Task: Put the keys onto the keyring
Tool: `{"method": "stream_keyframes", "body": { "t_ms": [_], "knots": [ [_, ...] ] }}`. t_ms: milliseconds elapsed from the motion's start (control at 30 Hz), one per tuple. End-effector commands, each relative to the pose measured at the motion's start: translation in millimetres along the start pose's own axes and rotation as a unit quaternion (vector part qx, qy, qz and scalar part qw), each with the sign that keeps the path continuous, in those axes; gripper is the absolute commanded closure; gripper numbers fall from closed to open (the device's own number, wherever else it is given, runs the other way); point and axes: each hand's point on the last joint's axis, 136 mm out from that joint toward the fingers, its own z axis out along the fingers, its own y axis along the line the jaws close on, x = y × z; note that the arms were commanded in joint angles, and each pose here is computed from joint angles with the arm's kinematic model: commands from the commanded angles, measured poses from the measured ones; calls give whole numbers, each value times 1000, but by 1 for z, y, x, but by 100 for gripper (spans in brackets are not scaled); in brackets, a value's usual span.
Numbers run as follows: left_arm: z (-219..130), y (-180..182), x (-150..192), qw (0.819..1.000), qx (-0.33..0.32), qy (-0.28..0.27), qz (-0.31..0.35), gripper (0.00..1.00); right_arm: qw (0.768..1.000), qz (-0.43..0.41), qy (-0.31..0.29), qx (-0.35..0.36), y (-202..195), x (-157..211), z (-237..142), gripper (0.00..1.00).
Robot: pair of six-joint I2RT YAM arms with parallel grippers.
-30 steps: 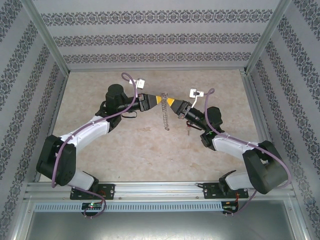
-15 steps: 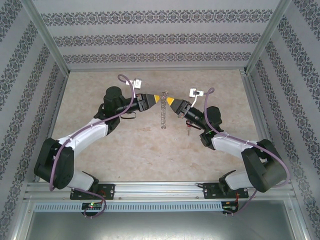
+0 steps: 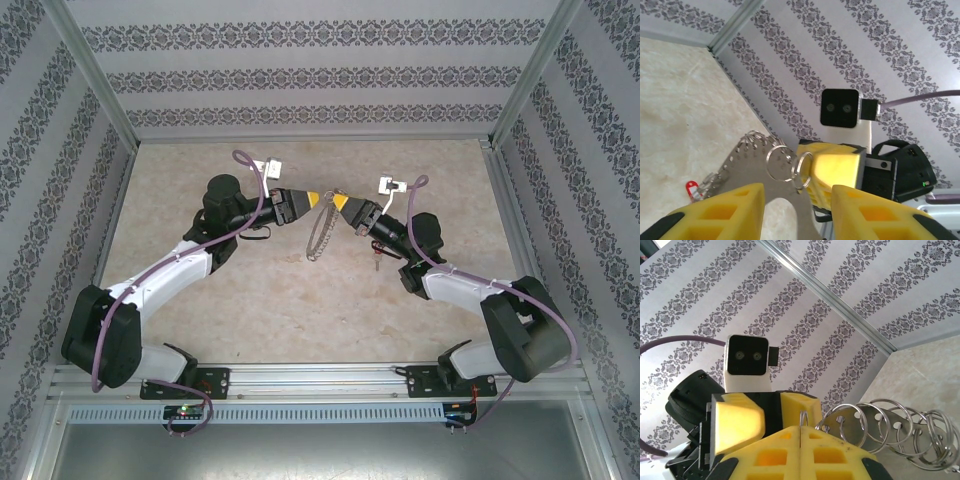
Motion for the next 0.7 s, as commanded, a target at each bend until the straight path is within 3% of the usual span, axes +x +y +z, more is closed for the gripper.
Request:
{"method": "stream_keyframes", "body": {
  "t_ms": [0,667],
  "knots": [
    [1,-25,-4,999,44,0,23,61,998,-21,-26,-46,28,-16,6,100],
    [11,-19,-2,999,47,4,20,63,998,-11,-23,-59,30,-17,10,100]
  ]
}}
